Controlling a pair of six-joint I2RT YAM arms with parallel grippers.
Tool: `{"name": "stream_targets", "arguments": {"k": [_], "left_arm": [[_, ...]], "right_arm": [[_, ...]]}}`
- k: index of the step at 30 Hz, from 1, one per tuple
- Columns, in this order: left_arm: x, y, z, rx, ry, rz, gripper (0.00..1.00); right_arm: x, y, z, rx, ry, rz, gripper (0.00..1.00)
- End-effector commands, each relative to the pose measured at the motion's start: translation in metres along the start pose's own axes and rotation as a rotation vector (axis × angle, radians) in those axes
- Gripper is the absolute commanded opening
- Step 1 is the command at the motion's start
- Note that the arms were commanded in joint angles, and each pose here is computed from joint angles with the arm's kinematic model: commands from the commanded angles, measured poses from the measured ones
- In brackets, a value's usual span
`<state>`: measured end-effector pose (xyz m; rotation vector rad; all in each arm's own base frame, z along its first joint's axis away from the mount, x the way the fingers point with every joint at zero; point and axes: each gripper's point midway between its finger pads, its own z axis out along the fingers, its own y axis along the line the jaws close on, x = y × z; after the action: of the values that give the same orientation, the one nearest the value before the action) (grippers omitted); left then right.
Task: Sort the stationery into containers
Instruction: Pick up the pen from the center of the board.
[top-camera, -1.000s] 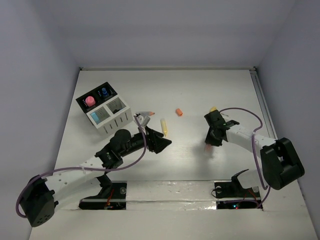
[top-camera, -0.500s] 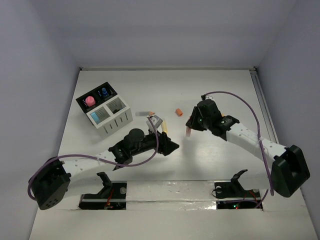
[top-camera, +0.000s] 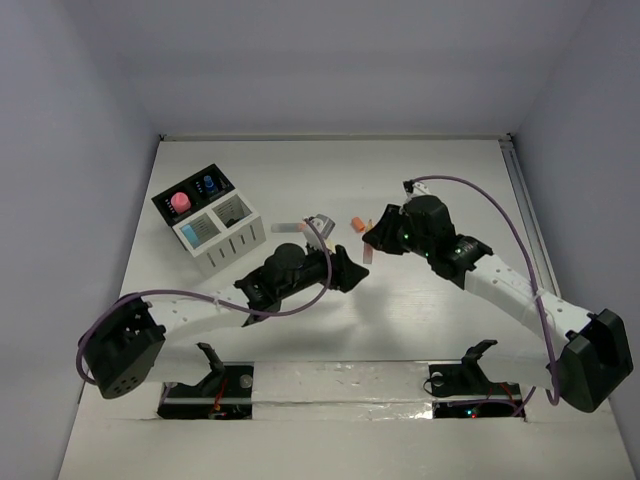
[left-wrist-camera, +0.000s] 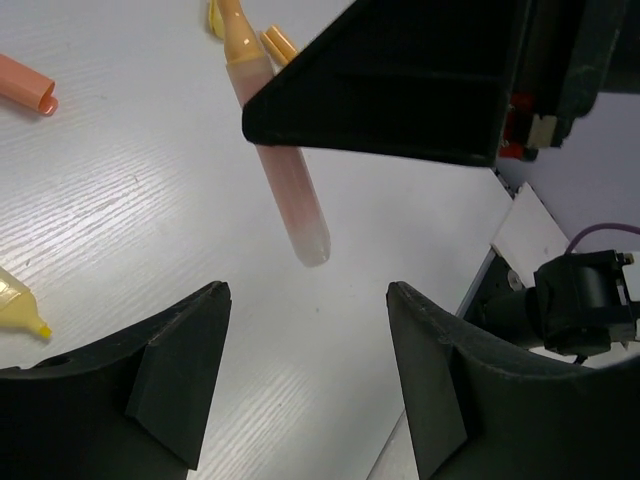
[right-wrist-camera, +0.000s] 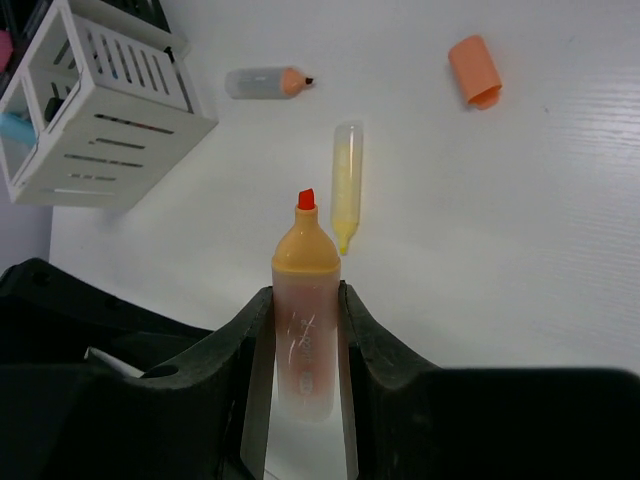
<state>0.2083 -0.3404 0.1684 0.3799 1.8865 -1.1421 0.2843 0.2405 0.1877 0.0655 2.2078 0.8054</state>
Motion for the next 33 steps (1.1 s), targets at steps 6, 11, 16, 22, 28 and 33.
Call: {"name": "stream_targets", "arguments": {"k": [6, 11, 16, 22, 28, 33], "left_arm": [[-0.030, -0.008, 0.018, -0.005, -0.095, -0.014, 0.50], [-0.035, -0.006, 0.021, -0.019, -0.120, -0.018, 0.44], [-0.030, -0.005, 0.028, -0.014, -0.103, -0.019, 0.38], [-0.023, -0.004, 0.033, -0.009, -0.079, -0.022, 0.24], [-0.023, -0.001, 0.030, -0.025, -0.077, -0.014, 0.00], [-0.024, -0.002, 0.020, -0.019, -0.087, 0.000, 0.00]], "right_arm": [[0.005, 0.029, -0.010, -0.151, -0.008, -0.015, 0.00], [0.013, 0.032, -0.010, -0.167, 0.001, -0.018, 0.00], [0.022, 0.035, -0.005, -0.175, 0.023, -0.020, 0.00], [0.027, 0.044, -0.002, -0.195, 0.032, -0.026, 0.00], [0.024, 0.039, 0.002, -0.161, 0.016, -0.018, 0.00], [0.013, 0.035, -0.001, -0.124, -0.029, -0.009, 0.17]]}}
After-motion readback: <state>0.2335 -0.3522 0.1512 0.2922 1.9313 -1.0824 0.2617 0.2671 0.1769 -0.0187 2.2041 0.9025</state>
